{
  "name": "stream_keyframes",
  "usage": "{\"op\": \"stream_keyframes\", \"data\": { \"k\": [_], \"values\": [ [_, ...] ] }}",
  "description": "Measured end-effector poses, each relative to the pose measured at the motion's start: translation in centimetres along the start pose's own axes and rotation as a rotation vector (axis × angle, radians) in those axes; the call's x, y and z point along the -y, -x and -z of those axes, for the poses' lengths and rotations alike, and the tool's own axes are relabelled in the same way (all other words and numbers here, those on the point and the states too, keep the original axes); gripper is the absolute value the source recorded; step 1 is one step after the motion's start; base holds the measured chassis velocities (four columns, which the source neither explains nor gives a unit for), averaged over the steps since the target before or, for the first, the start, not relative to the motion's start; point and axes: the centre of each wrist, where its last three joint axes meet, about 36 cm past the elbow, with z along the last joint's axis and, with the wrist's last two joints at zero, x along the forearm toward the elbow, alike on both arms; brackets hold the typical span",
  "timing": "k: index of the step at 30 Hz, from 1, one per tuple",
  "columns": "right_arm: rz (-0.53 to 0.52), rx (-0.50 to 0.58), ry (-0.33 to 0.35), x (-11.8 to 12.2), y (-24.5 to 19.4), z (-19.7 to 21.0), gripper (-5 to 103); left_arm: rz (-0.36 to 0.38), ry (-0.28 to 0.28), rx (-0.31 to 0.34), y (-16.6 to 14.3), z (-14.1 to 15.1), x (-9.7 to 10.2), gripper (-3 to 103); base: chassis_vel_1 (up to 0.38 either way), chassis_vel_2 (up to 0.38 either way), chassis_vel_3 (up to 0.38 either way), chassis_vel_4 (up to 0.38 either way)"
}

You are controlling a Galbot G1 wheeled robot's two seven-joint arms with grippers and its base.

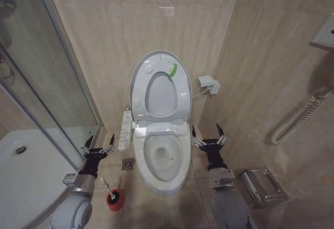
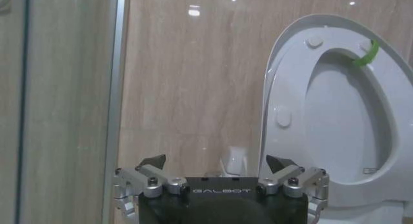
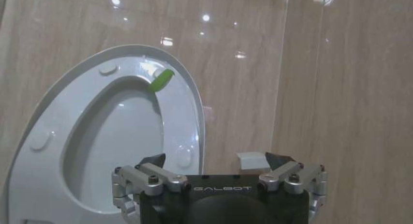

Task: Open the toilet lid, clean the toilet bowl with a toilet brush, close the toilet lid, and flush.

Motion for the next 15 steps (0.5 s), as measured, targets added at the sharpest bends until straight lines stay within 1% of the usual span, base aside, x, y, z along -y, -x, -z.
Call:
{"op": "stream_keyframes", "data": {
  "k": [9,15],
  "values": [
    [0.000,0.000,0.000,0.00,0.00,0.00,100,0.000,0.000,0.000,0.00,0.00,0.00,100,0.111,-0.123,-0.102,0.106],
    [0.000,0.000,0.000,0.00,0.00,0.00,100,0.000,0.000,0.000,0.00,0.00,0.00,100,0.136,-0.131,-0.131,0.150]
  ]
}}
